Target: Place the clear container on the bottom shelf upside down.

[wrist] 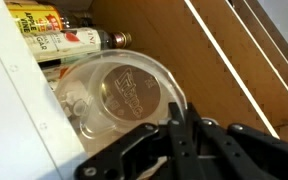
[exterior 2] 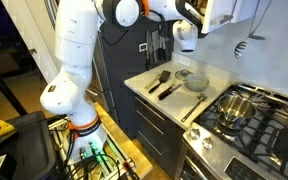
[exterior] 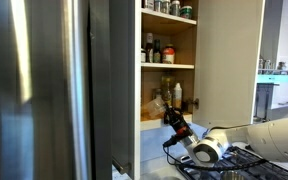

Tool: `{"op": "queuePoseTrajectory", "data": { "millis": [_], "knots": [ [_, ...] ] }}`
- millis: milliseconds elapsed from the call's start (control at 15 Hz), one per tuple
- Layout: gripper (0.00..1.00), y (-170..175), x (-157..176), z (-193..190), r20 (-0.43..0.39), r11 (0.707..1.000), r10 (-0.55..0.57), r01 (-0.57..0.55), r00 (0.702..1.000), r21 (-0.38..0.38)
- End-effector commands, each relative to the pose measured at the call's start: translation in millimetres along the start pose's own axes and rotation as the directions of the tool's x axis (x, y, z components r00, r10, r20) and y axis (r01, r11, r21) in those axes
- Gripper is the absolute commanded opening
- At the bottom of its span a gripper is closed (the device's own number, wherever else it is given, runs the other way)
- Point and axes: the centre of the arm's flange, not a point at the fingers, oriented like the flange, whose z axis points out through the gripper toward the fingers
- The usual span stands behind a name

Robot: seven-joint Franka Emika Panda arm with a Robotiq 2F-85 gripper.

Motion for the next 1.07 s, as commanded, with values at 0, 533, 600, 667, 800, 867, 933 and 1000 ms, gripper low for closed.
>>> {"op": "queuePoseTrajectory", "data": {
  "millis": [0, 533, 600, 667, 800, 867, 933, 1000],
  "knots": [
    [0.02, 7.5, 2.2, -6.4, -0.014, 1.0, 0.003, -0.003, 1.0, 0.007],
    [0.4, 6.1, 3.0, -5.9, -0.012, 1.0, -0.019, 0.019, 1.0, -0.005],
    [0.49, 6.0, 3.3, -6.4, -0.011, 1.0, -0.023, 0.023, 1.0, -0.007],
    [0.58, 6.0, 3.5, -6.7, -0.011, 1.0, -0.026, 0.026, 1.0, -0.01],
    [0.72, 4.4, 3.6, -5.5, -0.008, 0.999, -0.032, 0.032, 0.999, -0.011],
    [0.8, 1.9, 3.1, -3.2, -0.003, 0.999, -0.04, 0.039, 0.999, -0.017],
    [0.86, -0.1, 2.5, -1.4, 0.002, 0.999, -0.045, 0.045, 0.999, -0.022],
    [0.92, -2.5, 1.8, 2.1, 0.006, 0.998, -0.057, 0.057, 0.998, -0.029]
  ]
}}
